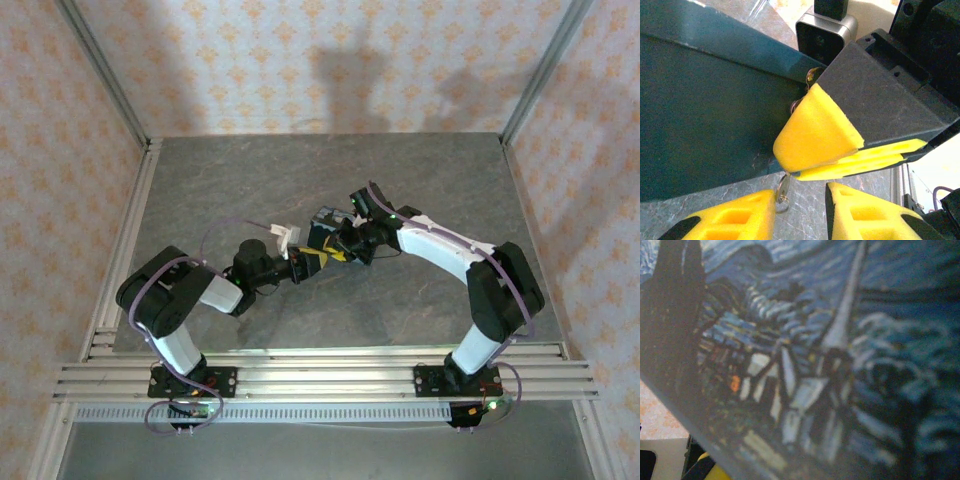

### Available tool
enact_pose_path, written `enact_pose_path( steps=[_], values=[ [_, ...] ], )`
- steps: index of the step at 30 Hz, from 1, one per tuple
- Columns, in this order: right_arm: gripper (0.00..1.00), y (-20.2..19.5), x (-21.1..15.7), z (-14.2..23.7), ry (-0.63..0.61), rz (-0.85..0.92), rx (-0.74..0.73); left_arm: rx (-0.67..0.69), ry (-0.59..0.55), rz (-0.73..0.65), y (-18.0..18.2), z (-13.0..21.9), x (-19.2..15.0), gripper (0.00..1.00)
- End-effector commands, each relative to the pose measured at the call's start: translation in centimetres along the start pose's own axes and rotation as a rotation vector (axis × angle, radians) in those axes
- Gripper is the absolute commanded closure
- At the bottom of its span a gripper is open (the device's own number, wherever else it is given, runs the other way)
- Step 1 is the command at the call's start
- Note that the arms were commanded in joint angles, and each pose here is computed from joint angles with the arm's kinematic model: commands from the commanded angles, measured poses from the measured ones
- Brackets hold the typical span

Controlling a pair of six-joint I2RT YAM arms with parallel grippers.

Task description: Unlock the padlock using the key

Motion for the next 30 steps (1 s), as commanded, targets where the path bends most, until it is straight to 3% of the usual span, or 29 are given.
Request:
enact_pose_path(
  steps=[1,9,16,22,30],
  values=[
    [1.0,2.1,0.1,1.7,-0.023,0.036,0.079,-0.042,-0.03,-0.023,-0.5,-0.5,1.0,0.69],
    [1.0,2.1,0.1,1.7,-0.021,0.033,0.079,-0.054,-0.028,-0.018,-0.4,-1.0,1.0,0.77],
    [1.0,2.0,0.2,1.4,-0.024,0.021,0.088,-0.062,-0.019,-0.019,-0.5,-1.2,0.8,0.99],
    [1.0,1.7,0.3,1.2,-0.045,0.003,0.092,-0.045,-0.013,-0.011,-0.4,-1.5,0.0,1.0],
    [0.64,0.6,0.4,1.3,-0.101,-0.011,0.081,-0.039,0.001,-0.012,-0.9,-1.5,-1.1,1.0]
  ],
)
Point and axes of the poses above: each hand's point on the last joint's axis, 136 mm out from that joint toward the fingers, its own z axis back along the fingers, its own y axis along the line the jaws close on, x = y × z, the point moved 4 cm from there along z, back along the fingers, and after that the axes turned 3 degrees about z, right-handed, at the moved point
